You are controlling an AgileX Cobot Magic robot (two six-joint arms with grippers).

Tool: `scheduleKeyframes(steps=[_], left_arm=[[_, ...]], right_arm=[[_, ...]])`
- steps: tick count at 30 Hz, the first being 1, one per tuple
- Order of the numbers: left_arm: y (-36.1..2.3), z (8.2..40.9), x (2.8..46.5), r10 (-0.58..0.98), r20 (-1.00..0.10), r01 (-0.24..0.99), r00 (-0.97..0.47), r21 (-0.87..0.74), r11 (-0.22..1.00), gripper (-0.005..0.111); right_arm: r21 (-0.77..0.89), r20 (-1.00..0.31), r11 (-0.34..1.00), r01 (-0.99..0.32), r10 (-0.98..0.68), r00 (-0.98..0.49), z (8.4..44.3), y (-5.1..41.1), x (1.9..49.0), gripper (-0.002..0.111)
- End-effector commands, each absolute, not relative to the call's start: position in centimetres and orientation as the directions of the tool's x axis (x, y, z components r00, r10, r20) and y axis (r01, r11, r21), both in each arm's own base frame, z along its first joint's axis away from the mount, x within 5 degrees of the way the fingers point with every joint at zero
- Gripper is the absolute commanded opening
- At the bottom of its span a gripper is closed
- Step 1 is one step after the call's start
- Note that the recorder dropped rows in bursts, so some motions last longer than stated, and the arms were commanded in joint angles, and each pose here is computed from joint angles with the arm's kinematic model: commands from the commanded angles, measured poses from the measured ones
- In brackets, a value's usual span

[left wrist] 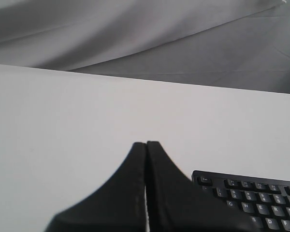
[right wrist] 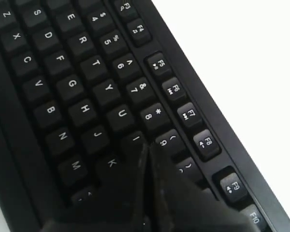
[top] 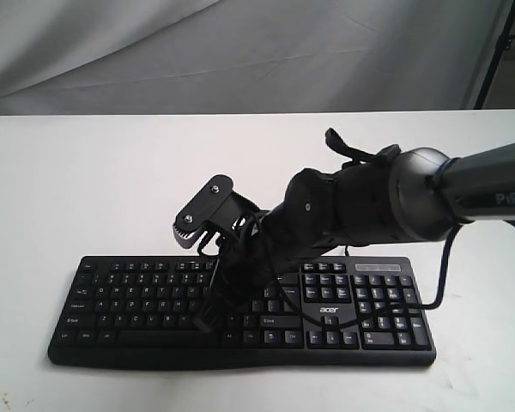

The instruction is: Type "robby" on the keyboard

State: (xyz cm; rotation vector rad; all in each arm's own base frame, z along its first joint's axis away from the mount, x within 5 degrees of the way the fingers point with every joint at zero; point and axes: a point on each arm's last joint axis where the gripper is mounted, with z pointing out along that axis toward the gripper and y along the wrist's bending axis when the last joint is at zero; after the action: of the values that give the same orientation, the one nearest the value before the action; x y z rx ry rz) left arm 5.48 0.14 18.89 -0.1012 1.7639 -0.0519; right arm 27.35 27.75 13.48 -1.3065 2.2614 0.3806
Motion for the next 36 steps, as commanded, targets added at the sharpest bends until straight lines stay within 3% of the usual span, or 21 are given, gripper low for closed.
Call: scheduleKeyframes(steps=[1, 14, 36], left_arm=[[0.1, 18.8, 5.5, -0.11, -0.976, -0.036, -0.19, -0.105, 0.994, 0.0], [0.1, 18.8, 5.5, -0.11, -0.976, -0.036, -0.19, -0.105, 0.994, 0.0], [0.1, 18.8, 5.5, -0.11, -0.976, -0.036, -0.19, -0.105, 0.994, 0.0]], right_arm=[[-0.002, -0.533, 0.516, -0.857, -0.725, -0.436, 12.5, 27.6, 27.5, 0.0], [-0.014, -0.539, 0.514, -0.858, -0.727, -0.426, 12.5, 27.6, 27.6, 0.0], [-0.001, -0.615, 0.483, -0.876, -0.691, -0.38, 16.6, 29.2, 26.6, 0.0]])
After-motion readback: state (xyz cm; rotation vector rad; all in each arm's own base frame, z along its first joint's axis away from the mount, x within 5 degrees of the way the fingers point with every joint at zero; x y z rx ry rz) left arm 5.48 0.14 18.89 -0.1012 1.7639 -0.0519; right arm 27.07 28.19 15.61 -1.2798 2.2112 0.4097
